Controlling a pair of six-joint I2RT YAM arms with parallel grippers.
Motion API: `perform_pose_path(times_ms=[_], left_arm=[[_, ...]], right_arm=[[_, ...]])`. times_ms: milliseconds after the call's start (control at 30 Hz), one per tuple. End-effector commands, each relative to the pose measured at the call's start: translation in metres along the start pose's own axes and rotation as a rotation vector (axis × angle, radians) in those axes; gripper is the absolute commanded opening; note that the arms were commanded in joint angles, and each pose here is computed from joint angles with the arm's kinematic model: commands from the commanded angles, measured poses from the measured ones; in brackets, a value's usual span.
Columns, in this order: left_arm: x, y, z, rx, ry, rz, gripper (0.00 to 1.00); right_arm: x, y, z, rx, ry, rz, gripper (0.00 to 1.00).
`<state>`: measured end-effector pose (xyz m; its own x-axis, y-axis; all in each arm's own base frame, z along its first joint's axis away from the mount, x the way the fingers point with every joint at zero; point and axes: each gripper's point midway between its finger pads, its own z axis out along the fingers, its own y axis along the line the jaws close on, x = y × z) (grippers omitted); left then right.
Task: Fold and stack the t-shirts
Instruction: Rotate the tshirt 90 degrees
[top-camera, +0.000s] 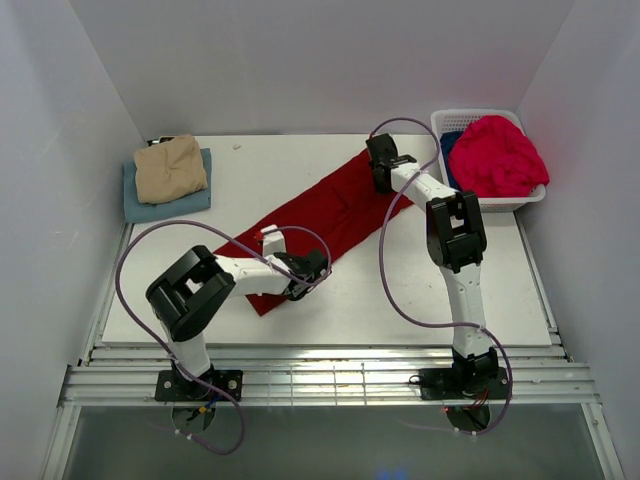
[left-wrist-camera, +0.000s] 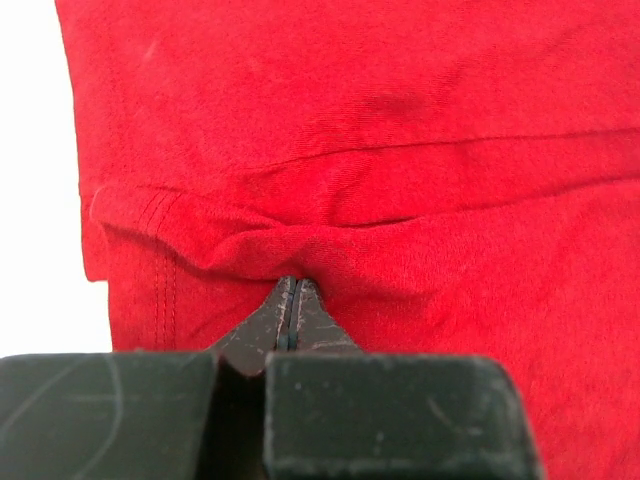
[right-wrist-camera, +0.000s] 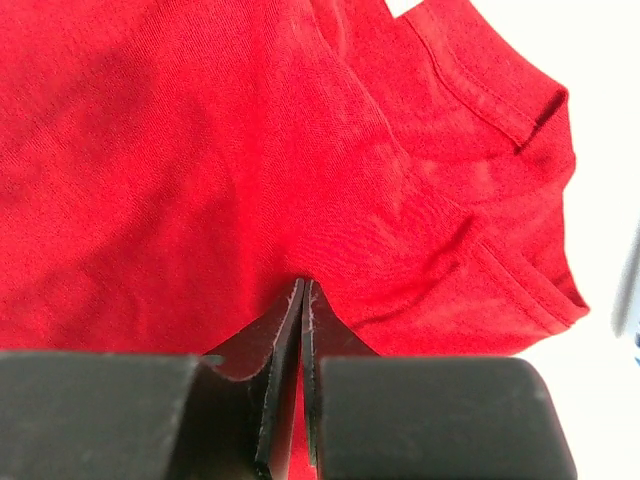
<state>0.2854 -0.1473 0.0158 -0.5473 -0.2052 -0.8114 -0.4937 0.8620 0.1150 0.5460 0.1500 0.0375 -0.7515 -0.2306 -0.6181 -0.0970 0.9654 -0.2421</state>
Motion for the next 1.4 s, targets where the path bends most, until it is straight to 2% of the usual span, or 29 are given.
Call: perform_pose_path(times_ms=[0,233,333,367,400,433,500,533,600,633,700,733,767,800,833,867,900,933,967,1000,1033,1067,1100,1133,1200,1233,1367], left_arm=[[0.096,0.027,-0.042,-0.05,0.32,0.044,0.0],[0.135,-0.008,-0.098,0.05,0.317,0.088,0.0],[0.138,-0.035,-0.128,0.123,0.257,0.107,0.0],[0.133,-0.038,-0.136,0.129,0.223,0.132,0.0],[0.124,-0.061,-0.158,0.189,0.203,0.111,0.0],[0.111,-0.063,-0.159,0.177,0.138,0.142,0.0],[0.085,-0.08,-0.172,0.215,0.076,0.133,0.0],[0.05,-0.1,-0.19,0.281,-0.006,0.105,0.0],[0.009,-0.118,-0.207,0.341,-0.082,0.068,0.07],[-0.029,-0.136,-0.225,0.396,-0.16,0.051,0.08],[-0.081,-0.15,-0.237,0.438,-0.243,0.028,0.12],[-0.106,-0.168,-0.244,0.485,-0.317,0.081,0.13],[-0.143,-0.172,-0.237,0.512,-0.337,0.054,0.13],[-0.159,-0.183,-0.233,0.582,-0.35,0.092,0.14],[-0.193,-0.205,-0.241,0.737,-0.391,-0.008,0.14],[-0.198,-0.21,-0.211,0.87,-0.342,0.049,0.15],[-0.208,-0.215,-0.2,0.946,-0.335,0.038,0.17],[-0.218,-0.22,-0.185,0.988,-0.33,0.027,0.19],[-0.233,-0.224,-0.173,0.996,-0.328,0.019,0.18],[-0.226,-0.237,-0.132,1.004,-0.276,0.08,0.14],[-0.22,-0.245,-0.115,1.027,-0.238,0.137,0.11],[-0.216,-0.255,-0.103,1.056,-0.208,0.178,0.08],[-0.23,-0.267,-0.1,1.115,-0.218,0.204,0.04],[-0.206,-0.281,-0.077,1.122,-0.171,0.254,0.0],[-0.203,-0.295,-0.073,1.204,-0.179,0.293,0.0],[-0.188,-0.302,-0.063,1.229,-0.15,0.313,0.0],[-0.172,-0.314,-0.064,1.415,-0.081,0.28,0.0]], right_arm=[[-0.027,0.008,0.003,-0.065,-0.072,0.019,0.08],[-0.049,0.026,0.009,-0.225,-0.107,0.09,0.08],[-0.058,0.024,0.003,-0.235,-0.145,0.102,0.08],[-0.074,0.019,-0.013,-0.239,-0.197,0.11,0.08],[-0.072,0.016,-0.017,-0.233,-0.211,0.106,0.08],[-0.099,0.005,-0.04,-0.216,-0.305,0.111,0.08],[-0.121,-0.013,-0.064,-0.18,-0.379,0.114,0.11],[-0.144,-0.029,-0.096,-0.162,-0.454,0.123,0.13],[-0.161,-0.049,-0.13,-0.113,-0.518,0.13,0.18],[-0.173,-0.065,-0.168,-0.092,-0.581,0.119,0.2],[-0.176,-0.08,-0.205,-0.075,-0.628,0.123,0.22],[-0.173,-0.093,-0.238,-0.073,-0.667,0.141,0.22],[-0.166,-0.098,-0.253,-0.07,-0.667,0.148,0.23],[-0.158,-0.101,-0.264,-0.075,-0.666,0.168,0.23],[-0.152,-0.115,-0.302,-0.074,-0.715,0.188,0.23],[-0.125,-0.109,-0.295,-0.094,-0.661,0.194,0.23],[-0.112,-0.11,-0.3,-0.102,-0.654,0.205,0.23],[-0.102,-0.119,-0.333,-0.12,-0.706,0.247,0.23],[-0.072,-0.112,-0.319,-0.135,-0.655,0.243,0.23],[-0.061,-0.111,-0.324,-0.146,-0.66,0.253,0.23],[-0.051,-0.117,-0.349,-0.163,-0.712,0.285,0.23],[-0.04,-0.118,-0.352,-0.169,-0.716,0.294,0.23],[-0.019,-0.114,-0.341,-0.17,-0.676,0.29,0.23],[-0.012,-0.118,-0.355,-0.177,-0.704,0.298,0.23],[0.009,-0.114,-0.35,-0.183,-0.663,0.285,0.23],[0.014,-0.115,-0.355,-0.187,-0.667,0.285,0.22],[0.039,-0.115,-0.346,-0.174,-0.612,0.268,0.22]])
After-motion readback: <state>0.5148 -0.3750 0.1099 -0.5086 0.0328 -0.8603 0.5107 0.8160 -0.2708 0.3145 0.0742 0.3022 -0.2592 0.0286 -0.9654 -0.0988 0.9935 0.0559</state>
